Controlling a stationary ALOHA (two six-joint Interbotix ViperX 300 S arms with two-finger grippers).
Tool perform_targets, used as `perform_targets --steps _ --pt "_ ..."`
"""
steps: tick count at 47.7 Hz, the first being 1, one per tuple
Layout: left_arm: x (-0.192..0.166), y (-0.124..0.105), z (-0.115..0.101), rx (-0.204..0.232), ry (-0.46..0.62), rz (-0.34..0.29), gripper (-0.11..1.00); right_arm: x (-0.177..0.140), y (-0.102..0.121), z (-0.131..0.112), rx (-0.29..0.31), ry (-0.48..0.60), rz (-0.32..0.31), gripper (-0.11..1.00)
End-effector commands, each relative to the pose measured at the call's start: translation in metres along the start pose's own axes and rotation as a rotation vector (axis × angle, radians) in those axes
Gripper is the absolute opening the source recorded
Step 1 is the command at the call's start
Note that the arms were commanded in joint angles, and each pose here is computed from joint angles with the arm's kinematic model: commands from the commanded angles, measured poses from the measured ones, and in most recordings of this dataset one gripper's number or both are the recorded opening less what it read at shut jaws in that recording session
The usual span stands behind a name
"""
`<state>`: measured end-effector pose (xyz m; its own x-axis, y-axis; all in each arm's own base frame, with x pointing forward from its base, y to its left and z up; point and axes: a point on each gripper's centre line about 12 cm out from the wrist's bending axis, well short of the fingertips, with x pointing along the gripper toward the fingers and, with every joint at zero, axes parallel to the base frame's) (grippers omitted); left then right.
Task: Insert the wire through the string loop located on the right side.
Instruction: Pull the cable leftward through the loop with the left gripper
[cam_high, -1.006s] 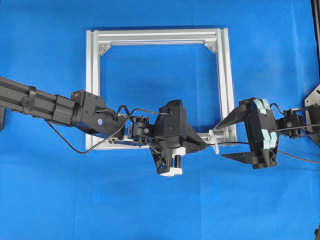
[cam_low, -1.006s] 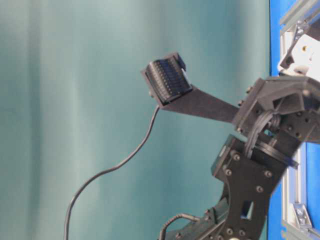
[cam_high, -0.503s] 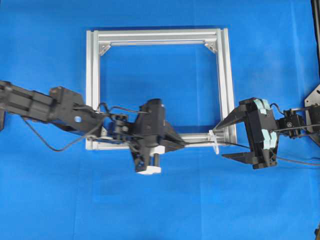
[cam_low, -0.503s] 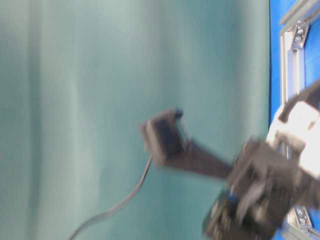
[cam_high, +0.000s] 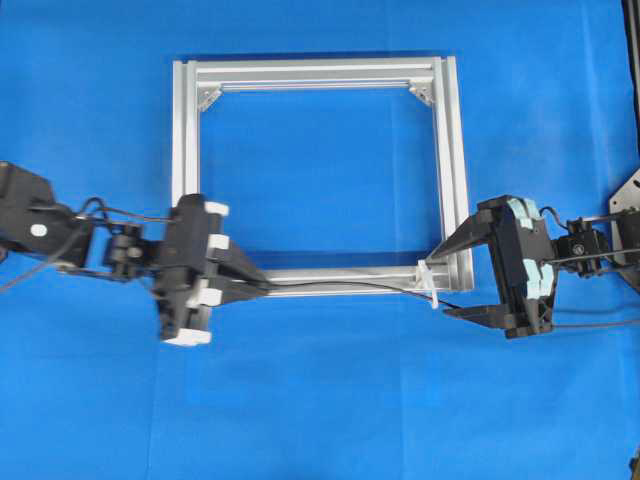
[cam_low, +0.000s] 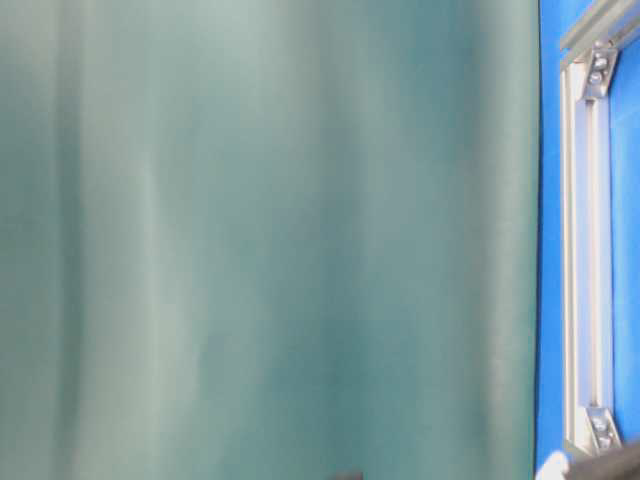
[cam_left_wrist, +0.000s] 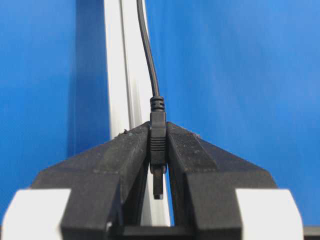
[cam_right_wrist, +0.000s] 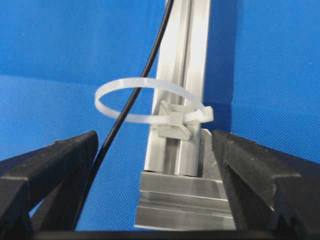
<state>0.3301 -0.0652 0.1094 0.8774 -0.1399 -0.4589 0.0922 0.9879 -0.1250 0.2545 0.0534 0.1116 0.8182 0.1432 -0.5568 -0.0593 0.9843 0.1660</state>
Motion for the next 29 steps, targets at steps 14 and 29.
perform_targets --steps 14,29 --pt "-0.058 -0.015 -0.025 0.042 -0.049 -0.074 0.07 0.0 0.002 0.011 -0.002 -0.036 0.008 0.9" --pt "-0.068 -0.015 -0.036 0.06 -0.009 -0.082 0.07 0.001 0.003 0.013 -0.003 -0.039 0.01 0.9"
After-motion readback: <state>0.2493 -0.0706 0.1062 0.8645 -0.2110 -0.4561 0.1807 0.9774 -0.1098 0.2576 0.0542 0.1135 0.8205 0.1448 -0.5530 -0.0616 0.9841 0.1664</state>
